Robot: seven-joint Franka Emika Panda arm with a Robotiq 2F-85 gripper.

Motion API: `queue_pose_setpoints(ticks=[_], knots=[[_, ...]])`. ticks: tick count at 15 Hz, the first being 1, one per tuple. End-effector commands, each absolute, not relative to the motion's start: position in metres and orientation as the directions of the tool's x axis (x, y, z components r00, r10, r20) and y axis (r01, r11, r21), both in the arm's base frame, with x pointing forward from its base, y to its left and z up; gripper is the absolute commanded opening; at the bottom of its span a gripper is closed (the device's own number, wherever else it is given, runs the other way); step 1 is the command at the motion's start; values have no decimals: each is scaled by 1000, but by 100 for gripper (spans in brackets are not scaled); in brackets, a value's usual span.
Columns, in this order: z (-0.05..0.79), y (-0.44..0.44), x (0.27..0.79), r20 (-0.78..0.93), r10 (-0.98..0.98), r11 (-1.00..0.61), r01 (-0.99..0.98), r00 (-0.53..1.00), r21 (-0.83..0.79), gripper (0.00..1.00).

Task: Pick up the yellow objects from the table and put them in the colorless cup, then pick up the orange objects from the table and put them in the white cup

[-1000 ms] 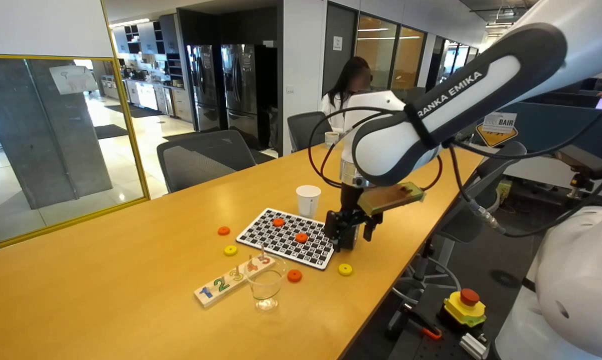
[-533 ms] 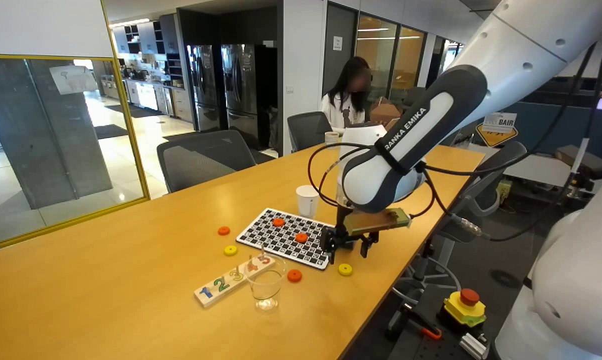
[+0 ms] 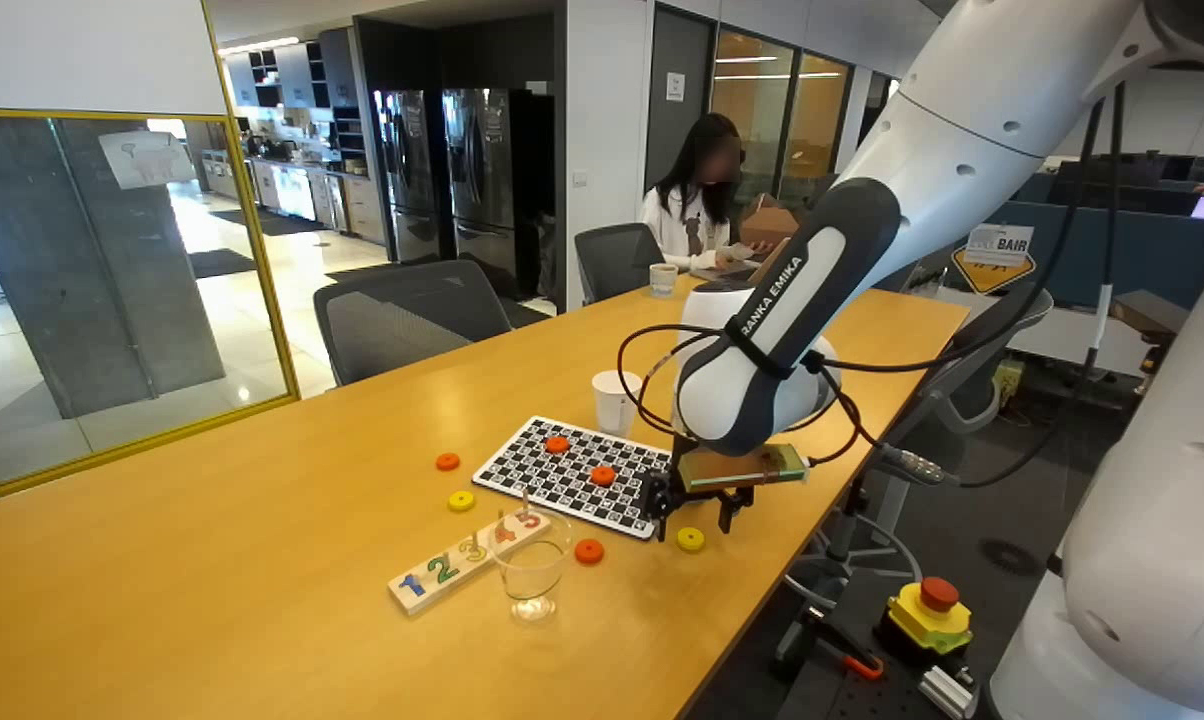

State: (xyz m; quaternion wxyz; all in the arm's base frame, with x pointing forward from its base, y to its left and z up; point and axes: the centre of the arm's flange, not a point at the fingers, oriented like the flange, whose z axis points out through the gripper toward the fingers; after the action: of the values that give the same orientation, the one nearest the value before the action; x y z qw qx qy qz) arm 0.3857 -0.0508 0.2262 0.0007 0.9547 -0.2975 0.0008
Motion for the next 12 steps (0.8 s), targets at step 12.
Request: queue_pose_setpoints(ticks=[12], knots=[[213,-60,389,47,-646,-763,-646,762,-15,100]])
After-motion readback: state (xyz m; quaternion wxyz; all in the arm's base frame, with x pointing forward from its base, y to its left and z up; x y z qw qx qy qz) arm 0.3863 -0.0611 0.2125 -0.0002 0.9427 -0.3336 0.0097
